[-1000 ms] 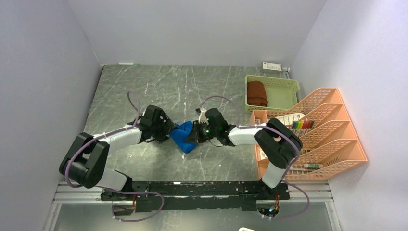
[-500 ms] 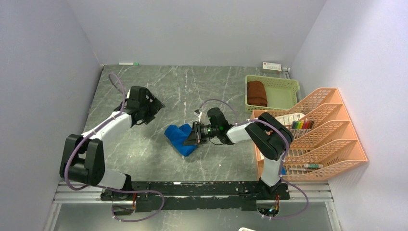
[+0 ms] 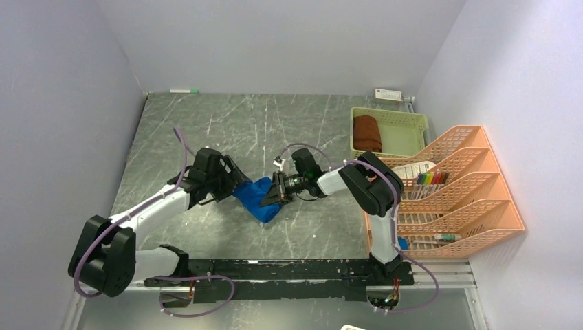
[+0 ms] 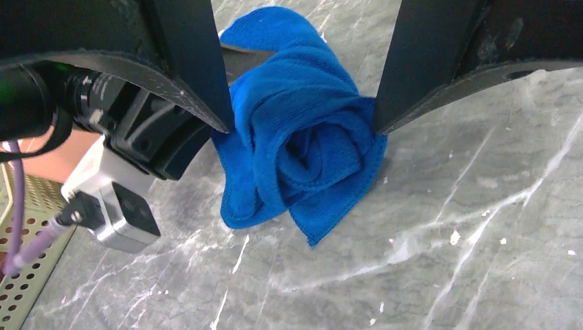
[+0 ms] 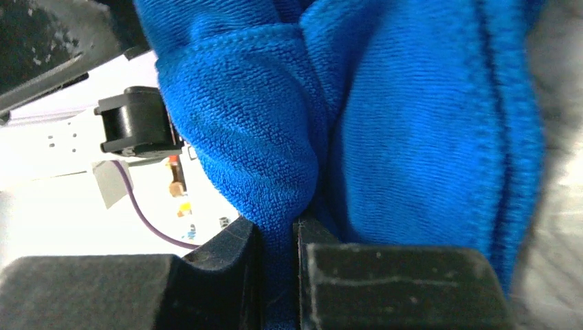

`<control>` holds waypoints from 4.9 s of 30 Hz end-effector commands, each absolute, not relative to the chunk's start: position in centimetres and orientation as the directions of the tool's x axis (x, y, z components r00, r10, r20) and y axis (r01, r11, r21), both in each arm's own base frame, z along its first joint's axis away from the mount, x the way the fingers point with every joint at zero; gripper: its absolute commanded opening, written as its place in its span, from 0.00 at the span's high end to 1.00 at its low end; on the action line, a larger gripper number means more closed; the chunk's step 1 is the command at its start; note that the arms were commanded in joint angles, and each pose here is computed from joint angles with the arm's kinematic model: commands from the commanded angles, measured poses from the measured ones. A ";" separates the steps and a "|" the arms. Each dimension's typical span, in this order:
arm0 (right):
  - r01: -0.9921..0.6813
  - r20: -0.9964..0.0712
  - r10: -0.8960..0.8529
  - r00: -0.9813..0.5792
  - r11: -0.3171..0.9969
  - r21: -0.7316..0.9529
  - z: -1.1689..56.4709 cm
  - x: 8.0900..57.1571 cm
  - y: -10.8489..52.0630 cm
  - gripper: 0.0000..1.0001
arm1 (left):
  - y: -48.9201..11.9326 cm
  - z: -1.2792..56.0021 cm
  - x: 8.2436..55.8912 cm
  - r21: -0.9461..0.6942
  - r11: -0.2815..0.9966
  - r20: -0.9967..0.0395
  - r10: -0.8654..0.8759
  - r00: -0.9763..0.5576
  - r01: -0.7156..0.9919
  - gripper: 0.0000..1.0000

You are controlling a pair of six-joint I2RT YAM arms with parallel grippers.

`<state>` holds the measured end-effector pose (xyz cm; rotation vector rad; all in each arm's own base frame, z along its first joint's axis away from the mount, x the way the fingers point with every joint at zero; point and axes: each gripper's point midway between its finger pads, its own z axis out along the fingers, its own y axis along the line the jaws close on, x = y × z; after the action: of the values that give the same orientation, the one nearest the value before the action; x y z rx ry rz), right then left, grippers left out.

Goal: Roll the towels
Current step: Roll the towel at the center of the board.

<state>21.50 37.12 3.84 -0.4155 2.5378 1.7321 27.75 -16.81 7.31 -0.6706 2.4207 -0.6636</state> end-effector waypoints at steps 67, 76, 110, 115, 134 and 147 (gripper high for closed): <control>-0.562 -0.569 -0.626 -0.533 0.765 -0.315 5.5 23.6 33.6 0.10 | -22.9 -3.2 27.0 -0.446 0.854 -0.196 -0.386 -0.901 -0.269 0.37; -0.494 -0.528 -0.655 -0.540 0.755 -0.432 3.2 24.0 30.9 0.18 | -22.6 -2.3 27.6 -0.486 0.826 -0.181 -0.415 -0.892 -0.286 0.37; -0.277 -0.332 0.019 -0.943 0.509 0.815 3.5 21.8 31.5 1.00 | -25.1 6.4 29.1 -0.602 0.797 -0.303 -0.288 -0.909 -0.052 0.13; -0.261 -0.307 0.015 -0.951 0.489 0.832 4.2 21.4 31.6 0.96 | -26.8 5.5 30.3 -0.577 0.817 -0.341 -0.251 -0.906 -0.009 0.13; -0.355 -0.319 -0.159 -0.934 0.489 0.797 4.9 20.1 31.3 0.01 | -30.2 0.4 34.0 -0.502 0.863 -0.393 -0.171 -0.904 0.055 0.50; -0.476 -0.744 -0.318 -0.587 0.880 0.000 11.9 26.5 24.0 0.00 | -28.3 0.3 35.1 -0.344 0.937 -0.435 -0.106 -0.894 0.055 0.61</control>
<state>25.42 27.67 11.09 -0.5119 2.3152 0.7163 33.57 -31.79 3.30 -0.0246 2.6185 -0.7764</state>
